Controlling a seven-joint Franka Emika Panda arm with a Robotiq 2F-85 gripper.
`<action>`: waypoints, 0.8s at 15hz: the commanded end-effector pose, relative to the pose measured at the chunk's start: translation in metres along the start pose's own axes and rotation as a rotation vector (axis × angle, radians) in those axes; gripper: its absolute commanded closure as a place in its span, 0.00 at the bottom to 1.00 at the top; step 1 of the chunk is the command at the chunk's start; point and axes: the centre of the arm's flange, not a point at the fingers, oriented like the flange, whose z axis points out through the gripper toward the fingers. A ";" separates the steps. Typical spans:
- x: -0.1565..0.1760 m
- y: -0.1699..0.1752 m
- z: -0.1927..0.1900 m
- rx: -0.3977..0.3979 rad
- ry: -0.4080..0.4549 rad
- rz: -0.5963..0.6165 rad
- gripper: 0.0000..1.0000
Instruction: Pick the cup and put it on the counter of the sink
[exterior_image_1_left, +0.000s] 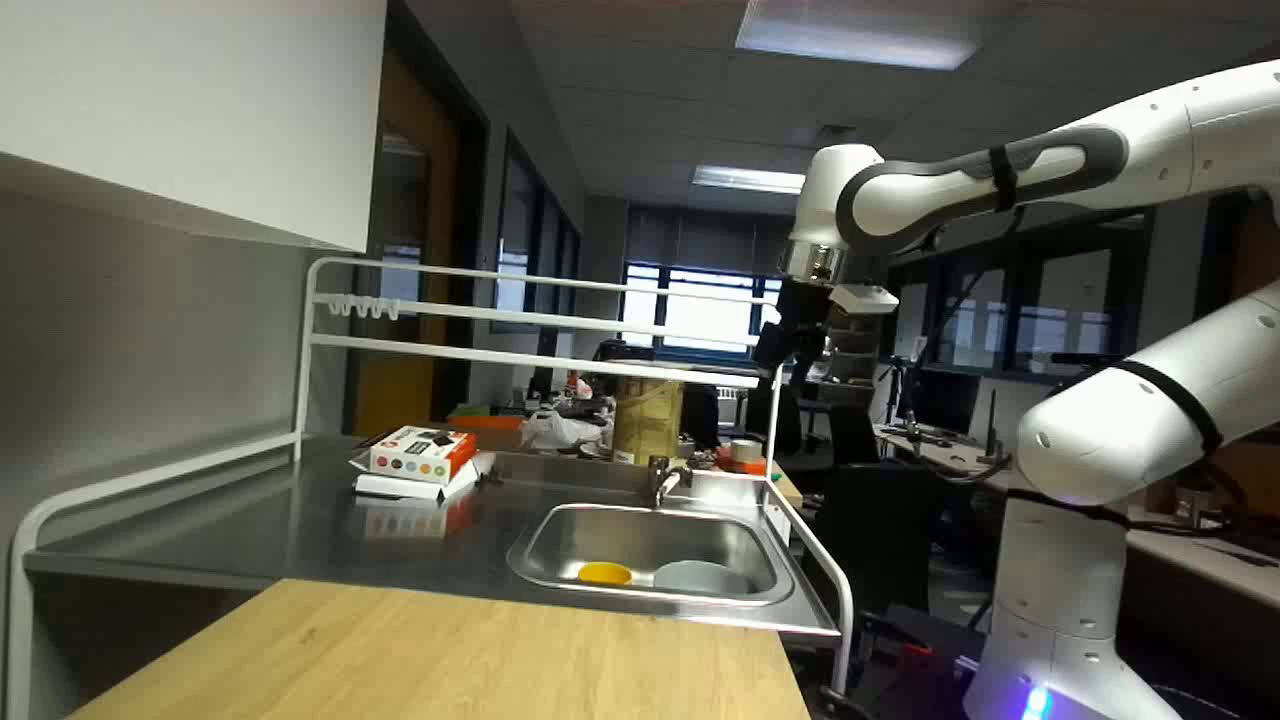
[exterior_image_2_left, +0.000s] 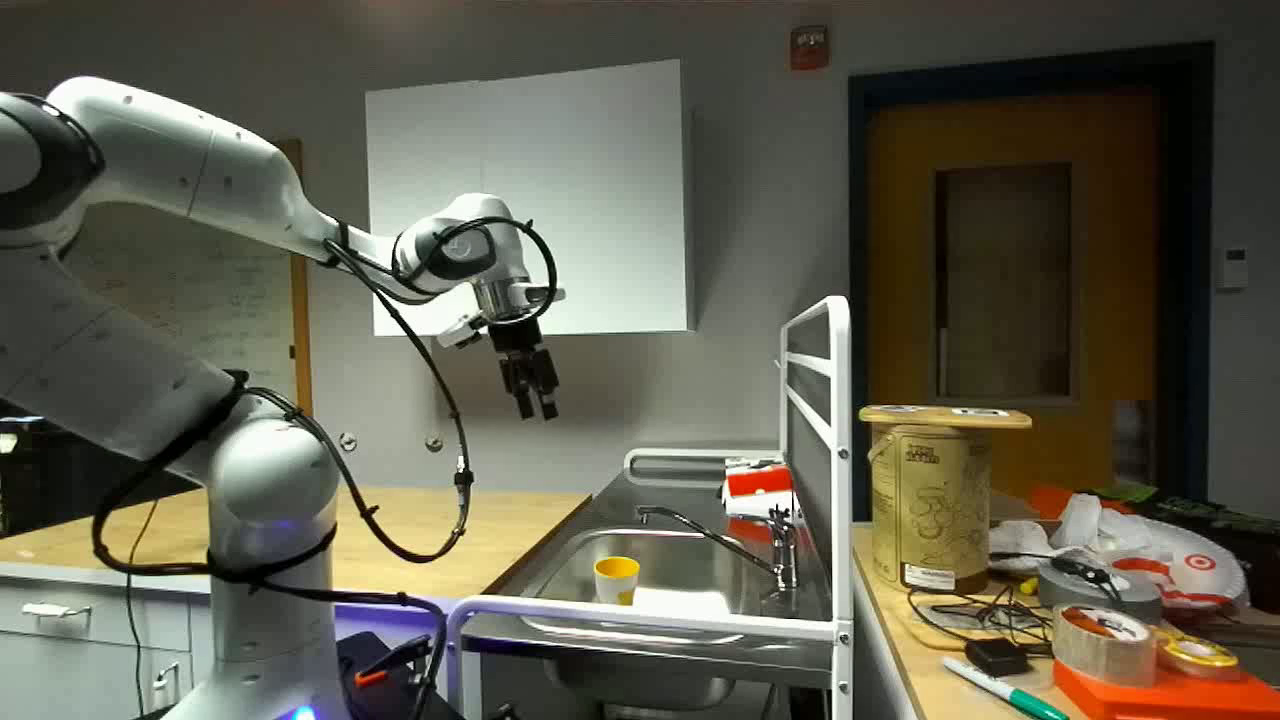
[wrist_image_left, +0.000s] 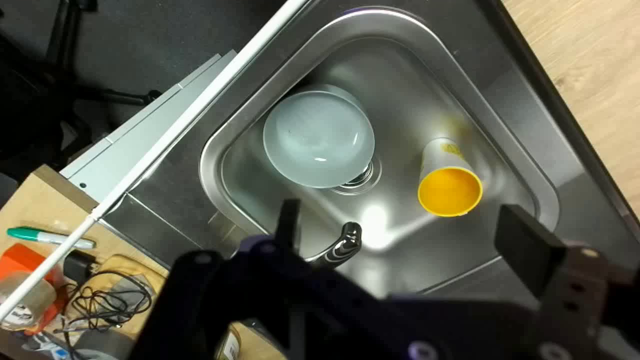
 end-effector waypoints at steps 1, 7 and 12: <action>0.000 0.000 -0.001 0.000 0.002 0.000 0.00; 0.000 0.000 -0.001 0.001 0.005 0.000 0.00; 0.008 0.001 0.001 -0.001 -0.003 0.019 0.00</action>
